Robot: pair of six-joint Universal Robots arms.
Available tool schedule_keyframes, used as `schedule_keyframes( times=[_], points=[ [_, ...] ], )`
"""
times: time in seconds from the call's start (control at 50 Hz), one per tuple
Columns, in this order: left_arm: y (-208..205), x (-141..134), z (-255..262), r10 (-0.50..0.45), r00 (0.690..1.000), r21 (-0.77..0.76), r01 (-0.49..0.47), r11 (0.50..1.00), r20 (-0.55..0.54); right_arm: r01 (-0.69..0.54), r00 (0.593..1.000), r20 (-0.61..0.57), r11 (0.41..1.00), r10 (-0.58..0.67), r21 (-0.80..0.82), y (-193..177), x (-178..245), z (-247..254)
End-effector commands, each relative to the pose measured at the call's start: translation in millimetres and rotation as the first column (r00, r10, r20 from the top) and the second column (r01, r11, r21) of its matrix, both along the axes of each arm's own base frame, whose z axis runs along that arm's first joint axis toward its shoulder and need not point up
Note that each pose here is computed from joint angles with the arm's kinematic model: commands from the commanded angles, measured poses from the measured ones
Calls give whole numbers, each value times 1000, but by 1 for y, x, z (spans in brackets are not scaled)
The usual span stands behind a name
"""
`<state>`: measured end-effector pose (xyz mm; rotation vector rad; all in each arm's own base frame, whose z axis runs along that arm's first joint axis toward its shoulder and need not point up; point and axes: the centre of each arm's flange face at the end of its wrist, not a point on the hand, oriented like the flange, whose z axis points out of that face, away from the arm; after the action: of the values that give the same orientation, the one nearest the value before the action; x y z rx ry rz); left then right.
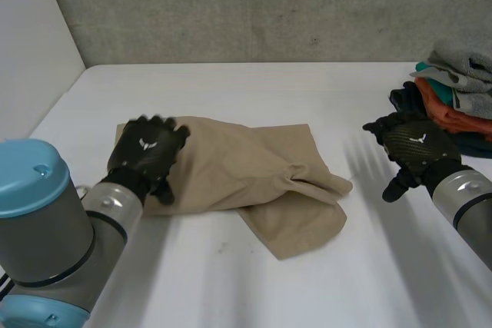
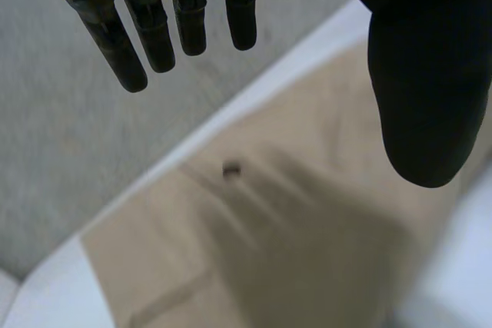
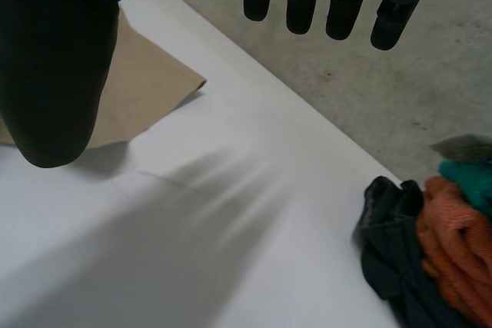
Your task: Fold the laundry.
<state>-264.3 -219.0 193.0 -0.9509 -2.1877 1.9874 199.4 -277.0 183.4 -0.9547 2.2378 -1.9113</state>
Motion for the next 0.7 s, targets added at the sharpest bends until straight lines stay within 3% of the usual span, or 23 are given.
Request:
schedule_keyframes(
  times=[0.02,0.18,0.36,0.44,0.46,0.5,0.52,0.58,0.64,0.7],
  points=[
    [-38,23,-48,81,989,43,-87,995,123,-40,999,-12,999,40,12,9,11,-6],
    [-74,24,-78,69,981,-47,-62,997,179,-38,999,-21,999,39,33,9,11,-15],
    [-122,42,-56,184,943,-258,-112,960,277,-35,999,-22,999,36,31,8,11,-14],
    [-139,35,6,235,949,-477,-112,872,208,-34,999,-20,999,34,26,9,11,-12],
    [-143,30,34,243,959,-567,-121,815,145,-34,999,-20,999,34,24,9,11,-12],
    [-144,22,52,234,967,-629,-121,768,100,-34,999,-19,999,34,20,9,11,-10],
    [-142,12,69,209,977,-675,-119,728,53,-34,999,-18,999,34,17,9,11,-9],
    [-128,-17,88,95,995,-713,-70,697,-5,-27,999,-17,1000,27,11,8,9,-7],
    [-101,-52,86,-72,997,-699,42,714,-14,-18,1000,-16,1000,18,7,6,7,-6],
    [-78,-74,73,-181,984,-659,135,740,-2,-13,1000,-15,1000,13,-1,5,6,-4]
  ],
)
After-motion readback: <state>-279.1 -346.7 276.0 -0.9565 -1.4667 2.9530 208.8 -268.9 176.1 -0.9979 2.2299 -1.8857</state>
